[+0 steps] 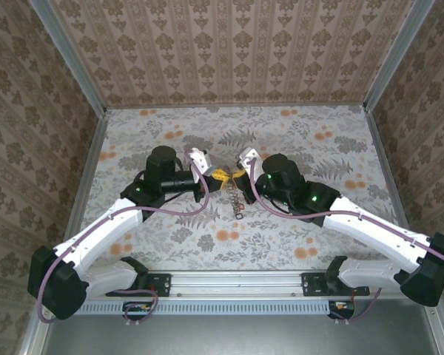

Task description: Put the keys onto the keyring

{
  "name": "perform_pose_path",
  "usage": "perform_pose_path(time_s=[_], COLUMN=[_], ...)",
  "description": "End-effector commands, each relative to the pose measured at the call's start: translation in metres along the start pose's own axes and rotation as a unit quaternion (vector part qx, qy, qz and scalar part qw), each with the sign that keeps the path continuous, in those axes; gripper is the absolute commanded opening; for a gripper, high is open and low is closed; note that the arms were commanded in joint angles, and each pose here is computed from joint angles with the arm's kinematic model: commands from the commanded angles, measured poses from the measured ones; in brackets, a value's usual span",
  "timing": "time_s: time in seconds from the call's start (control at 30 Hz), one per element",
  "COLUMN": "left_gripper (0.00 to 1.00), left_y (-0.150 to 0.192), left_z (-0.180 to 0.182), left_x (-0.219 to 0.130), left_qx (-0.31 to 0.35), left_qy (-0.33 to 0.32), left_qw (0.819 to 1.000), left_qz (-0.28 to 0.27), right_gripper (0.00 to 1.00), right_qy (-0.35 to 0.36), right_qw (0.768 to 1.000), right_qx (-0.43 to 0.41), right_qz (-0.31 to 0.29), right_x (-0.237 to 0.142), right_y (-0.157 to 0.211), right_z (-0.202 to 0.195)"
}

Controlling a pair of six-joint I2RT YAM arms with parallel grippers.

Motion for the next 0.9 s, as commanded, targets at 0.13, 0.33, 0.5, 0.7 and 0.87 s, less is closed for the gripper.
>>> perform_pose_path(time_s=[0.13,0.33,0.5,0.7,0.87], left_gripper=[0.00,0.00,0.00,0.00,0.00], left_y=[-0.019,-0.021,-0.018,-0.015,-0.014], left_z=[-0.024,-0.030,-0.036,-0.042,-0.045], left_x=[-0.005,-0.003,-0.001,0.001,0.006], left_qx=[0.038,0.050,0.062,0.071,0.067], left_qy=[0.055,0.086,0.113,0.147,0.166], left_qw=[0.997,0.994,0.991,0.986,0.983], left_qz=[-0.038,-0.049,-0.048,-0.044,-0.034], right_gripper=[0.10,0.39,0.44,0.30,0.23], right_qy=[-0.004,-0.045,-0.060,-0.075,-0.082], right_qw=[1.000,0.999,0.987,0.951,0.938], right_qx=[0.017,-0.004,-0.139,-0.282,-0.317], right_qz=[-0.005,-0.008,-0.055,-0.105,-0.113], right_x=[-0.006,-0.015,-0.036,-0.055,-0.059], right_y=[0.010,0.013,0.013,0.009,0.005], right_z=[-0.002,0.003,0.007,0.012,0.015])
Point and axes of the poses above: each hand's point on the last joint's axis, 136 mm out from that joint toward the fingers, its own x axis out along the fingers, its own z axis along the line the jaws close on, y = z × x, the point moved 3 cm from there along -x, back along the fingers, and after that the axes turned 15 degrees about -x, right-handed, at the moved point
